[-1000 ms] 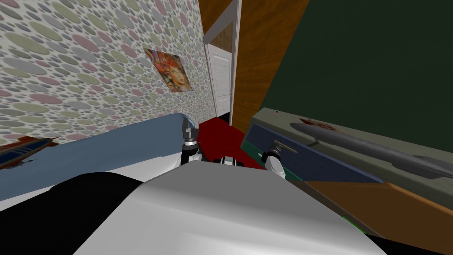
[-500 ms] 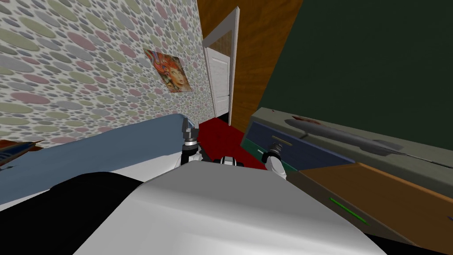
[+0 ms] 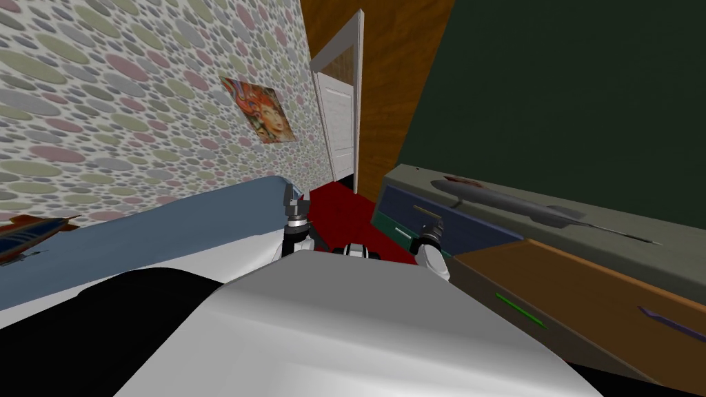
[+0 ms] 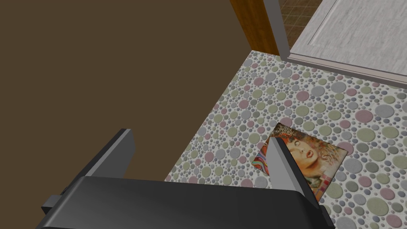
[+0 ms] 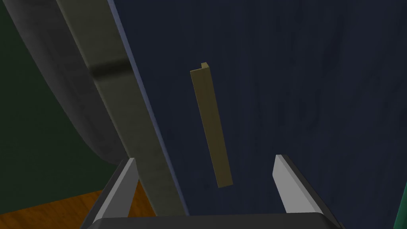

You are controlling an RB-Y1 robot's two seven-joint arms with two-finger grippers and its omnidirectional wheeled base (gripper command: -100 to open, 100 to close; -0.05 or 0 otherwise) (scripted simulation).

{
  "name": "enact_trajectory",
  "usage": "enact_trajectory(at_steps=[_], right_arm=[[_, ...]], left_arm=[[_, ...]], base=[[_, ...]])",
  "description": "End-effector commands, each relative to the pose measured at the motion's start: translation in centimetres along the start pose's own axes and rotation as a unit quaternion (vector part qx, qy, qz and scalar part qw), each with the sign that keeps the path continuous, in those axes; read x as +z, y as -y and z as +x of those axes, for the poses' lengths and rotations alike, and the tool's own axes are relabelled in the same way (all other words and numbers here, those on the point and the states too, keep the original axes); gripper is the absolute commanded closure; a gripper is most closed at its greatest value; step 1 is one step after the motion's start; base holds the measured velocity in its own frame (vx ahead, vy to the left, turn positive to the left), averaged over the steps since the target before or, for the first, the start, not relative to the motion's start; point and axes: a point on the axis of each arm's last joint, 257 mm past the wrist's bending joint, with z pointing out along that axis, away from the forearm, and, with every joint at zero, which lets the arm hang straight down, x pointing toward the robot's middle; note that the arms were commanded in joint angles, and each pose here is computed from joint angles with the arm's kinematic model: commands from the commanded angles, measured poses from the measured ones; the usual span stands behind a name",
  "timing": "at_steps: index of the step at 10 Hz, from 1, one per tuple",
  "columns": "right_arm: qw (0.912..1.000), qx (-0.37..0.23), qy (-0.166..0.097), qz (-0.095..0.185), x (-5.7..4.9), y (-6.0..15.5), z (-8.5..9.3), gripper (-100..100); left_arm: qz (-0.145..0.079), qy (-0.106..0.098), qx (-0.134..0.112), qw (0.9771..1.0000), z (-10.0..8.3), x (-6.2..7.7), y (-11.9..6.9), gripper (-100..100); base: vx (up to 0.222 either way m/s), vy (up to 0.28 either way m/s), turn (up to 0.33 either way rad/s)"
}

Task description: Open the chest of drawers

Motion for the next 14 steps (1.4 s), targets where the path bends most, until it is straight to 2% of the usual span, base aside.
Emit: enact_trajectory(at_steps=[1,2,3,8,10,11,14], right_arm=[[0.9998,-0.016,-0.006,0.01,-0.2,1.0,0.8,-100],[0.9994,-0.031,-0.007,0.013,-0.2,1.2,0.9,-100],[0.9996,-0.027,-0.001,0.0,-0.2,-0.3,0.1,-100],[0.9998,-0.003,0.018,-0.009,0.4,-1.0,-1.5,-100],[0.9998,-0.005,0.016,-0.008,0.4,-1.0,-1.3,-100],[0.9998,-0.005,0.016,-0.008,0.4,-0.9,-1.4,100],[0.9996,-0.008,0.024,-0.01,0.2,-0.7,-1.4,100]], left_arm=[[0.0,0.0,0.0,1.0,0.0,0.0,0.0,0],[0.0,0.0,0.0,1.0,0.0,0.0,0.0,0],[0.0,0.0,0.0,1.0,0.0,0.0,0.0,0],[0.0,0.0,0.0,1.0,0.0,0.0,0.0,0],[0.0,0.0,0.0,1.0,0.0,0.0,0.0,0],[0.0,0.0,0.0,1.0,0.0,0.0,0.0,0],[0.0,0.0,0.0,1.0,0.0,0.0,0.0,0]], base=[[-0.098,-0.104,0.0],[-0.063,-0.102,0.032],[0.054,-0.068,0.087],[0.206,0.032,0.024],[0.052,0.026,0.003],[0.009,0.005,0.001],[-0.095,0.109,-0.053]])
